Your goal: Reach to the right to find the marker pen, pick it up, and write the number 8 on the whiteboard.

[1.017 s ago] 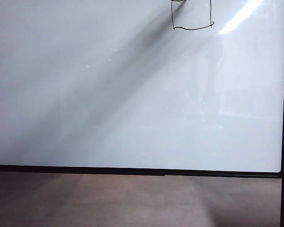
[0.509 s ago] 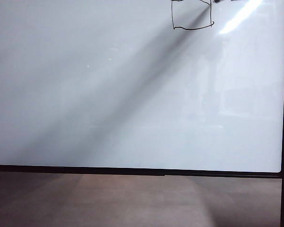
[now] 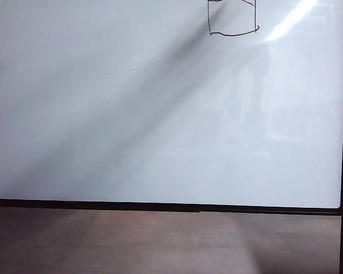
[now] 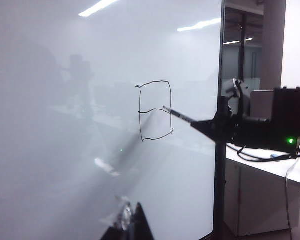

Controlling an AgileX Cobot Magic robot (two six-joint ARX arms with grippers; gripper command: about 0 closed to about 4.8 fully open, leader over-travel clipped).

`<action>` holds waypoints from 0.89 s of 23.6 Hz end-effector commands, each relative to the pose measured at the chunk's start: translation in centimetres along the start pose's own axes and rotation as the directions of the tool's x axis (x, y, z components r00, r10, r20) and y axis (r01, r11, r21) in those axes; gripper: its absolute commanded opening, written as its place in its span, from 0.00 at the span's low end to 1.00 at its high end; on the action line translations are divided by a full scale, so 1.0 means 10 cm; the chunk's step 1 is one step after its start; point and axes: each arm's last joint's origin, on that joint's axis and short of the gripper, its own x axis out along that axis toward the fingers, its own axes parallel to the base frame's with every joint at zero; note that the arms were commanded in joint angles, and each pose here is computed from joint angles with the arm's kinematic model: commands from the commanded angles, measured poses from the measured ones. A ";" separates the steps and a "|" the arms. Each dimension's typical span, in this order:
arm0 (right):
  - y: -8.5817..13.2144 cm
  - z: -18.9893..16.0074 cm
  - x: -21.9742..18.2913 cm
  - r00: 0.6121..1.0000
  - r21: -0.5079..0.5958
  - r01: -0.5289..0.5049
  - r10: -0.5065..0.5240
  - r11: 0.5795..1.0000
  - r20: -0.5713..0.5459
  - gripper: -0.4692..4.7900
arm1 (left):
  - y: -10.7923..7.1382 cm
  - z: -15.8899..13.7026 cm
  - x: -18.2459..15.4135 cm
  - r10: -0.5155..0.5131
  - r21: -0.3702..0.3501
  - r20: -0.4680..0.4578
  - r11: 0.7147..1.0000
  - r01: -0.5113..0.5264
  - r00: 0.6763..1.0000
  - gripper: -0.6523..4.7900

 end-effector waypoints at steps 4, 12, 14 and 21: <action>0.00 0.27 -0.26 0.998 -0.029 -0.006 0.008 1.000 0.056 0.08 | 0.00 0.04 0.00 -0.006 0.004 0.031 1.000 0.006 0.999 0.11; -0.01 0.42 -0.57 0.998 -0.060 0.006 -0.002 0.998 0.064 0.08 | 0.00 -0.11 0.07 -0.005 0.004 0.027 1.000 0.005 1.000 0.11; 0.00 0.41 -0.65 0.997 -0.066 0.021 -0.016 0.998 0.071 0.08 | 0.00 -0.19 0.09 -0.006 0.002 0.018 1.000 0.006 1.000 0.11; -0.06 0.32 -0.87 0.998 -0.061 0.033 -0.030 0.998 0.047 0.08 | 0.00 -0.59 0.19 0.000 0.001 -0.013 1.000 0.000 1.000 0.11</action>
